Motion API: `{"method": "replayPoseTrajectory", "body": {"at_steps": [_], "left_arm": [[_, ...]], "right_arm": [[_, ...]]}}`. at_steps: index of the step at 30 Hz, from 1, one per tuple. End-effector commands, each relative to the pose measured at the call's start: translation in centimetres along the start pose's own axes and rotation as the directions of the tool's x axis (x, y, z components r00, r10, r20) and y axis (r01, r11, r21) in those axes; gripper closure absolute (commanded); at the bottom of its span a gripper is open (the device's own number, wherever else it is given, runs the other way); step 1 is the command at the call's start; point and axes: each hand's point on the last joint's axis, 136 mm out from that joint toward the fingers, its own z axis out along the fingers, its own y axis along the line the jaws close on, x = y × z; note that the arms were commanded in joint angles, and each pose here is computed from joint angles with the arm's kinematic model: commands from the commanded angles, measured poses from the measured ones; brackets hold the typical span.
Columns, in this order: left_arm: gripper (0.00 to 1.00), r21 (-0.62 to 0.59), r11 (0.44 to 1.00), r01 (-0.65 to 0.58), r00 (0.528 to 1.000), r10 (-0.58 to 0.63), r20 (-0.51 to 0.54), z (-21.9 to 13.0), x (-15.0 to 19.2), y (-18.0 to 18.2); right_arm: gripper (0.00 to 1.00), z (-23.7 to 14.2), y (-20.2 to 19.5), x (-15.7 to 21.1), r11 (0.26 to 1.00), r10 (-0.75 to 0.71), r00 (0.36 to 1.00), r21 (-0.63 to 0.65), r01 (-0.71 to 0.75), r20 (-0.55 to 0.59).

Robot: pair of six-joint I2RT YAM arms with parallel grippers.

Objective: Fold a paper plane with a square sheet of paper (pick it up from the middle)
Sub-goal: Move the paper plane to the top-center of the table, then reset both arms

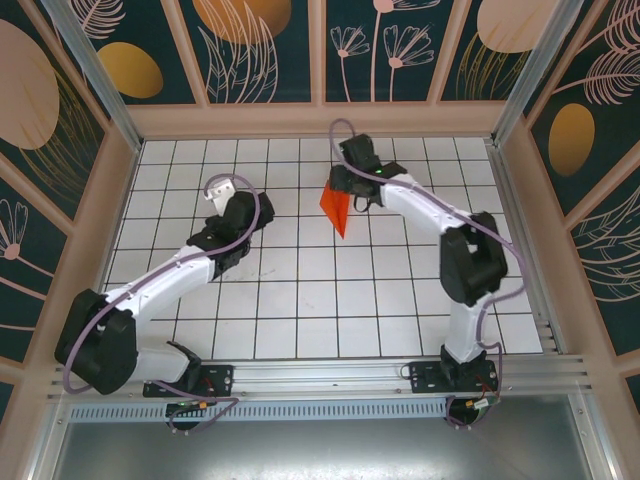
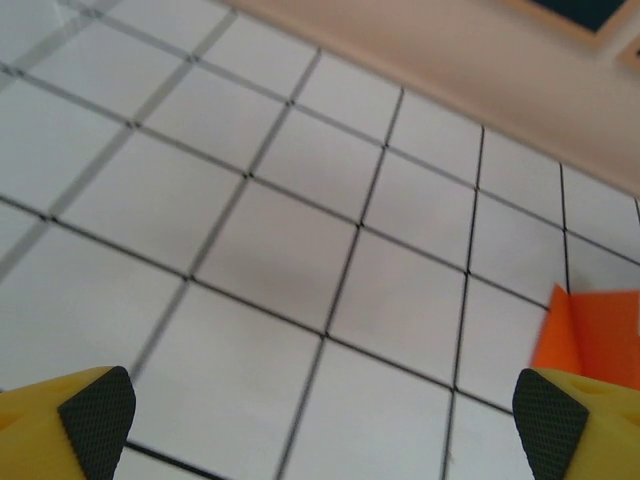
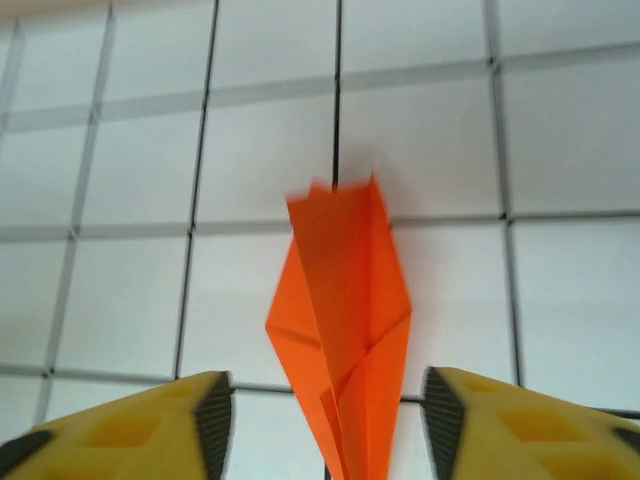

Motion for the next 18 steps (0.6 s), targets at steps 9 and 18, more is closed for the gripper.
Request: {"method": "replayPoseTrajectory", "body": {"at_steps": [9, 18], "left_arm": [[0.01, -0.28, 0.96, -0.016, 0.936, 0.113, 0.333, -2.4, -6.5, 10.9], [0.01, -0.328, 0.943, -0.052, 0.914, 0.177, 0.364, -1.6, -3.8, 16.1]], "right_arm": [[0.01, -10.9, -19.4, -3.5, 0.899, 0.054, 0.872, 0.357, -0.254, 0.486], [0.01, -10.2, -28.5, 4.4, 0.809, 0.012, 0.854, 0.497, -0.314, 0.52]]}}
